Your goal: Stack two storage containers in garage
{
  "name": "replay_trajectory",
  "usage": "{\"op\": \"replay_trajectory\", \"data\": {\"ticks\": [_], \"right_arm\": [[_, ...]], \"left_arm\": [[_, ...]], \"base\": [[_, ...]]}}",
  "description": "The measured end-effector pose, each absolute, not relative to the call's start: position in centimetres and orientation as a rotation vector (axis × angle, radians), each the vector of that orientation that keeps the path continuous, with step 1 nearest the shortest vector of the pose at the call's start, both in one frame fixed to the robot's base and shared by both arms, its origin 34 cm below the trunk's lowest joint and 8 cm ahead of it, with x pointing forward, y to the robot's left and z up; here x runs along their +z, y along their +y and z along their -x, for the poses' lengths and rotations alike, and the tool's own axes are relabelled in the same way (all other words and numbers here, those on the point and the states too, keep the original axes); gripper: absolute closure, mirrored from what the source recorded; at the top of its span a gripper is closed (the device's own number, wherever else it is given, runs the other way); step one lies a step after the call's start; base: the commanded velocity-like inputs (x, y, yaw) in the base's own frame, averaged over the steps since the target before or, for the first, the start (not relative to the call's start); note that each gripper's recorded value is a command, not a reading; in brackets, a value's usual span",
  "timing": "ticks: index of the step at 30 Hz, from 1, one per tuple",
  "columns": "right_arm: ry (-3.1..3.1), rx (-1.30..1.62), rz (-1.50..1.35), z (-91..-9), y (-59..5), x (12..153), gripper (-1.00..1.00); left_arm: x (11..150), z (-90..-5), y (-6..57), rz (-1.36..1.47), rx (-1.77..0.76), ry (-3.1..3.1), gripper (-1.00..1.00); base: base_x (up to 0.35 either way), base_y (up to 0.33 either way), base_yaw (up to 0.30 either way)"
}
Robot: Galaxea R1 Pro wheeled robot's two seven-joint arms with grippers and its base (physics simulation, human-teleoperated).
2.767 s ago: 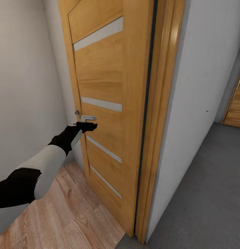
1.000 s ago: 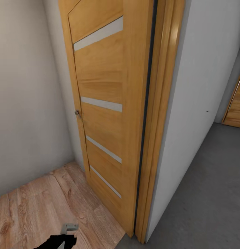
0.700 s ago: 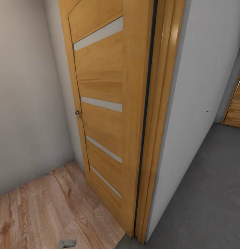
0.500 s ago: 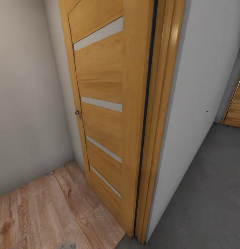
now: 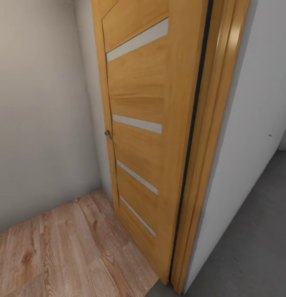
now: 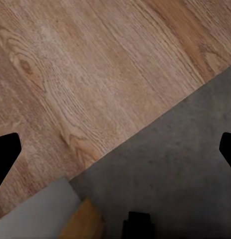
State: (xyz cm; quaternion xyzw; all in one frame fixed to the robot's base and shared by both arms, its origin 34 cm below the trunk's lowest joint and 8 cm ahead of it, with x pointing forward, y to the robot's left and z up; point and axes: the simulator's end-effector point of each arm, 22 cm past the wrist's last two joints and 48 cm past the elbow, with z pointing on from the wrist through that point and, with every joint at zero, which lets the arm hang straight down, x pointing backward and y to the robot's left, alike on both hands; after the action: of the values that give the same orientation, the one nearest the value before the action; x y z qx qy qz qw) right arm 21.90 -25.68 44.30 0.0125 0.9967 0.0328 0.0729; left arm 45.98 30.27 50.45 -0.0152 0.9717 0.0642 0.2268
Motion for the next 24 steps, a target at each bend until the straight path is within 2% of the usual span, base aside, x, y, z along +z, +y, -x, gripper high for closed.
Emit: {"op": "replay_trajectory", "data": {"ticks": [8, 24], "right_arm": [[2.997, 0.097, -0.037, -21.8, -25.7, 44.3, -1.0], [2.998, 0.098, -0.038, -21.7, -25.7, 44.3, -1.0]], "left_arm": [[49.9, -44.9, 30.5, 0.039, 0.194, 2.7, -1.0], [49.9, -44.7, 30.7, 0.035, 0.212, 2.703, -1.0]], "base": [[0.0, -0.059, 0.234], [0.0, -0.282, 0.049]]}}
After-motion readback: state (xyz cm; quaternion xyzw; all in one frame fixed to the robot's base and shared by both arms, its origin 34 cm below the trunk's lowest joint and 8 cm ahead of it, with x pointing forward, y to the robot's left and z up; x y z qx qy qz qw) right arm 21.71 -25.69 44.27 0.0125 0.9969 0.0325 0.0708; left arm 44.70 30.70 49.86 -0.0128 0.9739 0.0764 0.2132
